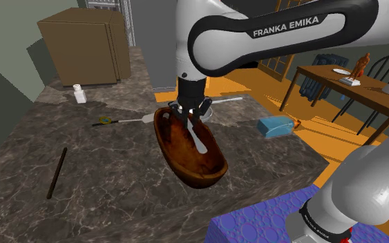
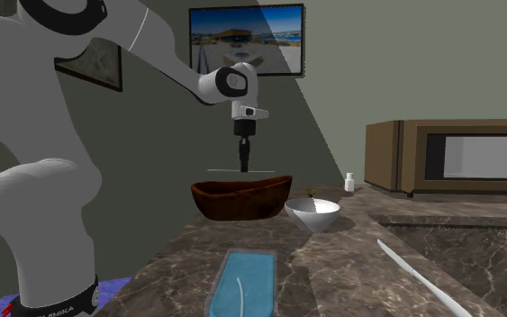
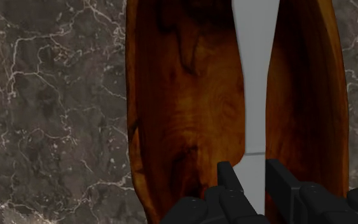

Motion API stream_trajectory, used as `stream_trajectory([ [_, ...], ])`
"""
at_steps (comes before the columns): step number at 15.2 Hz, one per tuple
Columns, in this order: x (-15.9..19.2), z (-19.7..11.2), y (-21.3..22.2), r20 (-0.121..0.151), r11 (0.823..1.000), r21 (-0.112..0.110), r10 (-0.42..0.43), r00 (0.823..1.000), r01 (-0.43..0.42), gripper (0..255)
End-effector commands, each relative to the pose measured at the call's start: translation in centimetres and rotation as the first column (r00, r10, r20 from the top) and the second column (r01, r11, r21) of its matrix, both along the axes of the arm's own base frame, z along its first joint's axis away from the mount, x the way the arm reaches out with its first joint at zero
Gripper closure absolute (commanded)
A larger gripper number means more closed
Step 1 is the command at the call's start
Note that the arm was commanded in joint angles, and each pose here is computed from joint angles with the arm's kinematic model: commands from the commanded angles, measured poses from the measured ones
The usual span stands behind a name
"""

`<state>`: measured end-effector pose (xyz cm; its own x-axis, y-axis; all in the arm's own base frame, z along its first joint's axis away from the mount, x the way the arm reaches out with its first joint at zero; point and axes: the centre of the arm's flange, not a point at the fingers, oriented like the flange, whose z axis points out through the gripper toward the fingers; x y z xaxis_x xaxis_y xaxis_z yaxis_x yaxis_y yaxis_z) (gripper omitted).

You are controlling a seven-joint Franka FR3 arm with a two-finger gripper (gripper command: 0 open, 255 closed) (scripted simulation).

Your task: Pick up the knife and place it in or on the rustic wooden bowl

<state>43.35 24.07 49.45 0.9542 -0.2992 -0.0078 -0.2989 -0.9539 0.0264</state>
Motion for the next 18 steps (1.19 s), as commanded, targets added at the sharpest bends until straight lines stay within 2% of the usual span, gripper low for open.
stream_trajectory([
  [1,0.0,-0.3,0.0,0.001,1.000,0.000,0.000,1.000,0.000,255],
  [7,0.0,-0.3,0.0,0.000,1.000,0.000,0.000,1.000,0.000,255],
  [8,0.0,-0.3,0.0,0.000,1.000,0.000,0.000,1.000,0.000,0],
  [13,0.0,-0.3,0.0,0.000,1.000,0.000,0.000,1.000,0.000,0],
  [17,0.1,4.7,0.1,0.001,1.000,0.000,0.000,1.000,0.000,0],
  [18,0.1,4.7,0.1,0.001,1.000,0.000,0.000,1.000,0.000,0],
])
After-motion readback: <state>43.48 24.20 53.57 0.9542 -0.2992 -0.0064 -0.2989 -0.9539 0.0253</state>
